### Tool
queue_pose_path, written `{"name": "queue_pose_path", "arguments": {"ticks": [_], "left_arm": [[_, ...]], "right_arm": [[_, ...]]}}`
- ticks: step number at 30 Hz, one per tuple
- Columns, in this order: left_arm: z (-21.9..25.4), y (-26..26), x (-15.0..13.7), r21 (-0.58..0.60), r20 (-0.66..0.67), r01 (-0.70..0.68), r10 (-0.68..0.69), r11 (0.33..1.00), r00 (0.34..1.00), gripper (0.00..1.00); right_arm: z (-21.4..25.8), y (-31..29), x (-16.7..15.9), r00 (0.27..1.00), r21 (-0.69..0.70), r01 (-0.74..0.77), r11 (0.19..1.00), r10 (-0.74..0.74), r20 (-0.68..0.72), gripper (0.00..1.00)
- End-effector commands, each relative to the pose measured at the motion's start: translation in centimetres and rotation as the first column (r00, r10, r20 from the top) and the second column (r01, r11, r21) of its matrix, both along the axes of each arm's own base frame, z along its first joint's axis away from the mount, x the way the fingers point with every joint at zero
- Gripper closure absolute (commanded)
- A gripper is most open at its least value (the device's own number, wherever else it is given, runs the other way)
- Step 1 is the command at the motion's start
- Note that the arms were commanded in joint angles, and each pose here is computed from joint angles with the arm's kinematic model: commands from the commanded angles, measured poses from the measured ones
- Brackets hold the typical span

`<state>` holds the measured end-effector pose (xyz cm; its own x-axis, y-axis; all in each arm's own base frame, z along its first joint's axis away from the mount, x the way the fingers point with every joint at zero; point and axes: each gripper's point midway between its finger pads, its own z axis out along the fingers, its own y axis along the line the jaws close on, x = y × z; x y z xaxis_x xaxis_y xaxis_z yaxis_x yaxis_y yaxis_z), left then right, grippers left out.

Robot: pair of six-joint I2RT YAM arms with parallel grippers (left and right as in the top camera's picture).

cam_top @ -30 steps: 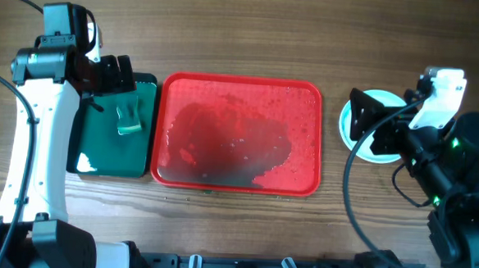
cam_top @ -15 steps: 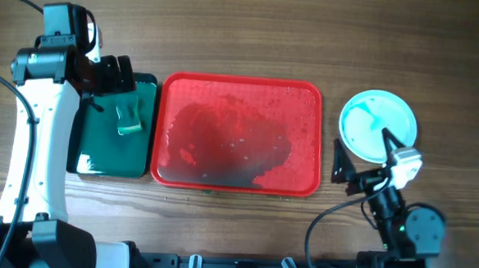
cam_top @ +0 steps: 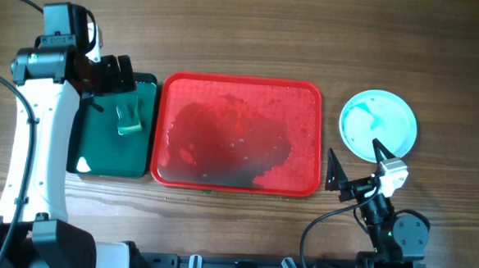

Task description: Clean dirty plates on tray and stack at the side

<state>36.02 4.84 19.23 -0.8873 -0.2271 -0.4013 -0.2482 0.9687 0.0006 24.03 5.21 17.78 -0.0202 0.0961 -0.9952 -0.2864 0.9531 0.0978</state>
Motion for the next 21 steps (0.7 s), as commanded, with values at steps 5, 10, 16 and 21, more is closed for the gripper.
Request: {"name": "queue_pose_path", "arguments": {"ticks": [5, 10, 16, 21], "left_arm": [[0.1, 0.0, 0.1, -0.002, 0.004, 0.005, -0.005, 1.0, 1.0, 0.0], [0.1, 0.0, 0.1, -0.002, 0.004, 0.005, -0.005, 1.0, 1.0, 0.0], [5.1, -1.3, -1.0, 0.038, 0.153, 0.042, -0.048, 0.998, 0.987, 0.0], [11.1, -4.7, -1.7, 0.025, 0.516, 0.144, -0.136, 0.989, 0.846, 0.0]], "right_arm": [[0.3, 0.3, -0.2, 1.0, 0.007, -0.018, 1.0, 0.018, 0.012, 0.0], [0.3, 0.3, -0.2, 1.0, 0.007, -0.018, 1.0, 0.018, 0.012, 0.0], [0.3, 0.3, -0.2, 1.0, 0.007, -0.018, 1.0, 0.018, 0.012, 0.0], [0.3, 0.3, -0.2, 1.0, 0.007, -0.018, 1.0, 0.018, 0.012, 0.0]]}}
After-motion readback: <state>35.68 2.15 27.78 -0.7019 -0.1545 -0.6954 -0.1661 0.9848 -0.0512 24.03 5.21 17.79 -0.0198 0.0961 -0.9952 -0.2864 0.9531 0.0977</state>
